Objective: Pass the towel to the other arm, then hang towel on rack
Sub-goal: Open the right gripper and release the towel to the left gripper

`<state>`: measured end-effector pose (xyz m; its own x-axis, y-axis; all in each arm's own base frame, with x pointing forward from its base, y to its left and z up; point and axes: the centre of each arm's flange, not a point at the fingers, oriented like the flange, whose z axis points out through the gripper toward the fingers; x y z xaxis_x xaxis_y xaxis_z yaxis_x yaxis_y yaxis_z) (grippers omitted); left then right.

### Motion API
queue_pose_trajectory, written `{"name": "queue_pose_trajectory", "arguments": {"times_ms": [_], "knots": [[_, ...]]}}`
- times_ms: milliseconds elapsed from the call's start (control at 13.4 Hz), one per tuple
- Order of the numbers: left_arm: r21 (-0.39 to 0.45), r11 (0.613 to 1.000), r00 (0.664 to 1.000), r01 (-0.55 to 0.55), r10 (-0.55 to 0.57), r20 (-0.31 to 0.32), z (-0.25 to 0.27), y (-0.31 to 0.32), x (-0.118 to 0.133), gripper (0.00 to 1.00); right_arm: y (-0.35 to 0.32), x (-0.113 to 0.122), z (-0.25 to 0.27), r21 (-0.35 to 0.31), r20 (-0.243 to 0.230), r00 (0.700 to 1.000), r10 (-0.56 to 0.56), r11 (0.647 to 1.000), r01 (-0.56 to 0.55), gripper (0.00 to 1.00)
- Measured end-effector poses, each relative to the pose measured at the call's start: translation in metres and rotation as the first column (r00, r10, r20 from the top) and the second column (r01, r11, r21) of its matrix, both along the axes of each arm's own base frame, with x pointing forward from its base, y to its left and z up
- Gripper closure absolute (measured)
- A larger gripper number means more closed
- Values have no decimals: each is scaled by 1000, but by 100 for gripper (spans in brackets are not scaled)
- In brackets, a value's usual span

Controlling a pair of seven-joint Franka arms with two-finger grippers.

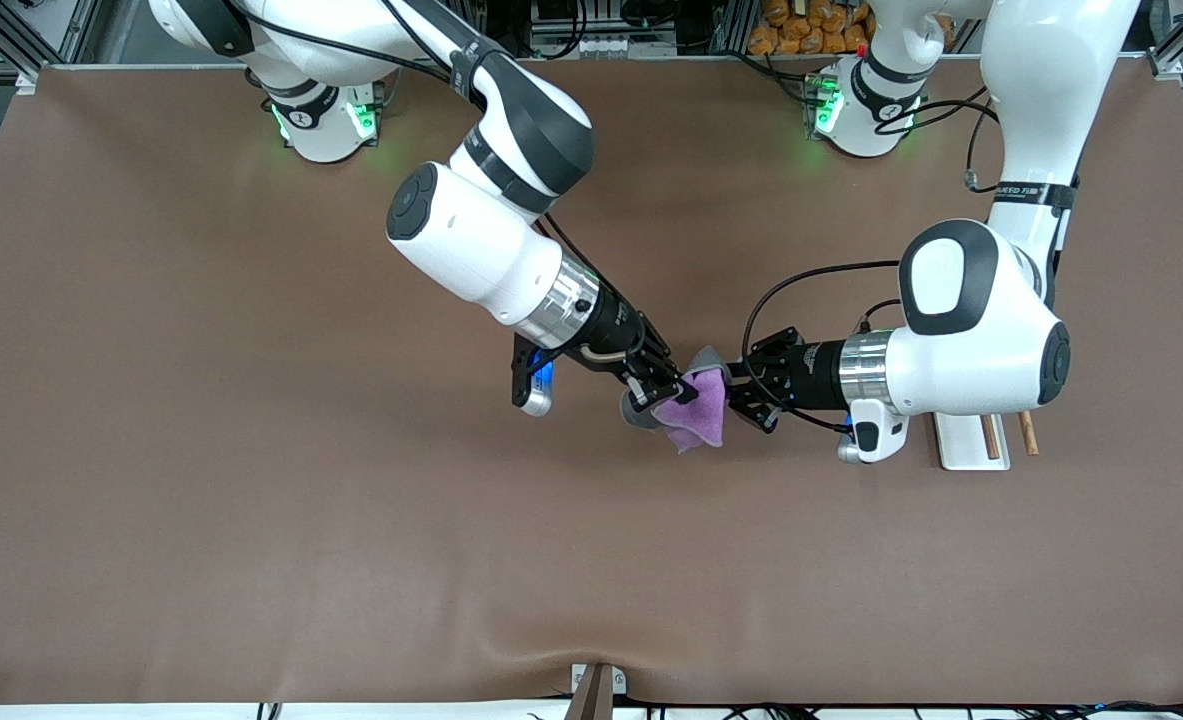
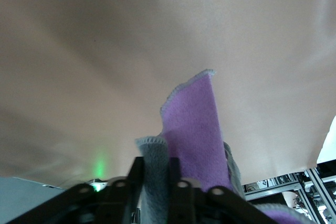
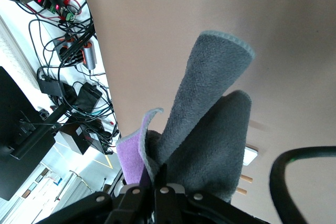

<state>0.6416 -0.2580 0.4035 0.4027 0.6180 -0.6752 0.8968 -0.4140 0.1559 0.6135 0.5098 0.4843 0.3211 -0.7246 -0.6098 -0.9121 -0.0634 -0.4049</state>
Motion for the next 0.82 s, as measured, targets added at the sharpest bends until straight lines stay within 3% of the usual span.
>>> {"name": "queue_pose_trajectory", "arguments": {"times_ms": [149, 521, 669, 818], "knots": [[-1, 1000, 1000, -2, 2, 10, 2, 5, 2, 98, 0, 0, 0, 0, 0, 1000, 0, 1000, 0, 97], [-30, 997, 992, 65, -61, 108, 17, 55, 15, 97, 0, 0, 0, -1, -1, 1000, 1, 1000, -1, 97], [-44, 992, 983, 117, -110, 146, 25, 83, 17, 97, 0, 0, 0, -9, 5, 1000, 5, 1000, -5, 91], [-49, 979, 967, 200, -188, 174, 35, 107, 12, 97, 3, -3, -1, -94, 73, 997, 41, 995, -34, 75]]}}
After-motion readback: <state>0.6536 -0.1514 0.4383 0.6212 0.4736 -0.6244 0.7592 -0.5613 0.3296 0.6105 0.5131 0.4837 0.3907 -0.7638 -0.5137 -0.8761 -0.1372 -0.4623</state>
